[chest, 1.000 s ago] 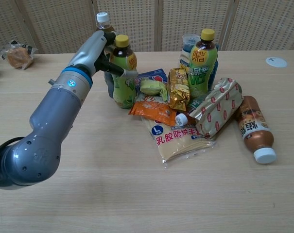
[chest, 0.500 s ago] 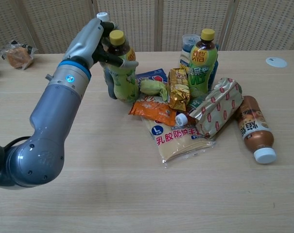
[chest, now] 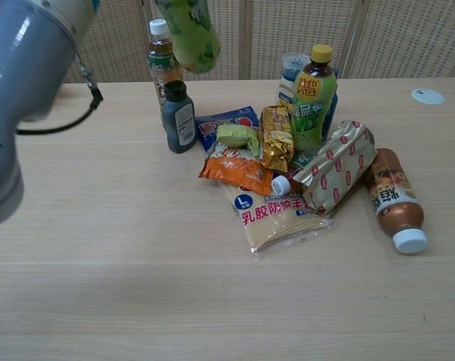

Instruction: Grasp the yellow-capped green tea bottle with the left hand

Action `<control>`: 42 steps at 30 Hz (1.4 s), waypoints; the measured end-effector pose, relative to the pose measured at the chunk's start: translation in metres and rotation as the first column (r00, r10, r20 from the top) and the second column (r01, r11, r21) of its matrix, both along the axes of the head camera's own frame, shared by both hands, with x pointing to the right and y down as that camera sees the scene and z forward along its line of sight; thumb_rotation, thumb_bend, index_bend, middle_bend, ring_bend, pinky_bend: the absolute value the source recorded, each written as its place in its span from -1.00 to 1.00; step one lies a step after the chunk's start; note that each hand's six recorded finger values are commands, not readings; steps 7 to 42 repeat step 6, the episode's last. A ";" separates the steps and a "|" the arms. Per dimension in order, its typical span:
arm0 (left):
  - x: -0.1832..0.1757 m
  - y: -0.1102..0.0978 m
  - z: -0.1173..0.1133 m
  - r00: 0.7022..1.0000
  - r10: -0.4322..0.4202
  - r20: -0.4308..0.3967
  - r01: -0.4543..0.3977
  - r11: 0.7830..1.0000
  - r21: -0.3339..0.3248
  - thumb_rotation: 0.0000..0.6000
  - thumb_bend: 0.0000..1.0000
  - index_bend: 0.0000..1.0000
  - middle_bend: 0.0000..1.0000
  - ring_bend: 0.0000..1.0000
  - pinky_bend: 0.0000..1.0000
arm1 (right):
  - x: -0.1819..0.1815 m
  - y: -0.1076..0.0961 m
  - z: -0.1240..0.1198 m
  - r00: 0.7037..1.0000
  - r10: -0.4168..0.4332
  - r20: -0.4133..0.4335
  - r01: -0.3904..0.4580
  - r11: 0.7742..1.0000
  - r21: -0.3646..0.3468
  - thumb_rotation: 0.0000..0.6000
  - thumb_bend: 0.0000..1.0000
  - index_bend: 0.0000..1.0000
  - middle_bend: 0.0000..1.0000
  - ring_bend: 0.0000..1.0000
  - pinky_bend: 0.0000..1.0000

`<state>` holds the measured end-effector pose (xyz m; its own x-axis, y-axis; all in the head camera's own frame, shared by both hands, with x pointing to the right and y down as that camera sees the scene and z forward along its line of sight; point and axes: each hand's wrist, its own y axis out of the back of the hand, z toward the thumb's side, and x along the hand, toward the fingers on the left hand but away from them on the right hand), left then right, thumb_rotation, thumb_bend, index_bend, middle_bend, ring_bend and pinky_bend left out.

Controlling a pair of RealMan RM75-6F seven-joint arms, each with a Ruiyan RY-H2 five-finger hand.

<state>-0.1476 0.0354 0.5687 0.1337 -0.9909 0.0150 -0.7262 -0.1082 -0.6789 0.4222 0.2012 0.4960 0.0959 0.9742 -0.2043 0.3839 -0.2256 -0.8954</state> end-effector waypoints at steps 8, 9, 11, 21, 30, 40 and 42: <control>-0.017 -0.015 -0.059 1.000 -0.024 -0.008 0.024 0.996 0.085 1.00 -0.77 0.76 0.79 0.52 0.38 | -0.004 0.001 0.000 1.000 -0.009 0.002 0.009 1.000 0.001 1.00 -1.00 -1.00 -1.00 -1.00 -1.00; -0.017 -0.015 -0.059 1.000 -0.024 -0.008 0.024 0.996 0.085 1.00 -0.77 0.76 0.79 0.52 0.38 | -0.004 0.001 0.000 1.000 -0.009 0.002 0.009 1.000 0.001 1.00 -1.00 -1.00 -1.00 -1.00 -1.00; -0.017 -0.015 -0.059 1.000 -0.024 -0.008 0.024 0.996 0.085 1.00 -0.77 0.76 0.79 0.52 0.38 | -0.004 0.001 0.000 1.000 -0.009 0.002 0.009 1.000 0.001 1.00 -1.00 -1.00 -1.00 -1.00 -1.00; -0.017 -0.015 -0.059 1.000 -0.024 -0.008 0.024 0.996 0.085 1.00 -0.77 0.76 0.79 0.52 0.38 | -0.004 0.001 0.000 1.000 -0.009 0.002 0.009 1.000 0.001 1.00 -1.00 -1.00 -1.00 -1.00 -1.00; -0.017 -0.015 -0.059 1.000 -0.024 -0.008 0.024 0.996 0.085 1.00 -0.77 0.76 0.79 0.52 0.38 | -0.004 0.001 0.000 1.000 -0.009 0.002 0.009 1.000 0.001 1.00 -1.00 -1.00 -1.00 -1.00 -1.00; -0.017 -0.015 -0.059 1.000 -0.024 -0.008 0.024 0.996 0.085 1.00 -0.77 0.76 0.79 0.52 0.38 | -0.004 0.001 0.000 1.000 -0.009 0.002 0.009 1.000 0.001 1.00 -1.00 -1.00 -1.00 -1.00 -1.00; -0.017 -0.015 -0.059 1.000 -0.024 -0.008 0.024 0.996 0.085 1.00 -0.77 0.76 0.79 0.52 0.38 | -0.004 0.001 0.000 1.000 -0.009 0.002 0.009 1.000 0.001 1.00 -1.00 -1.00 -1.00 -1.00 -1.00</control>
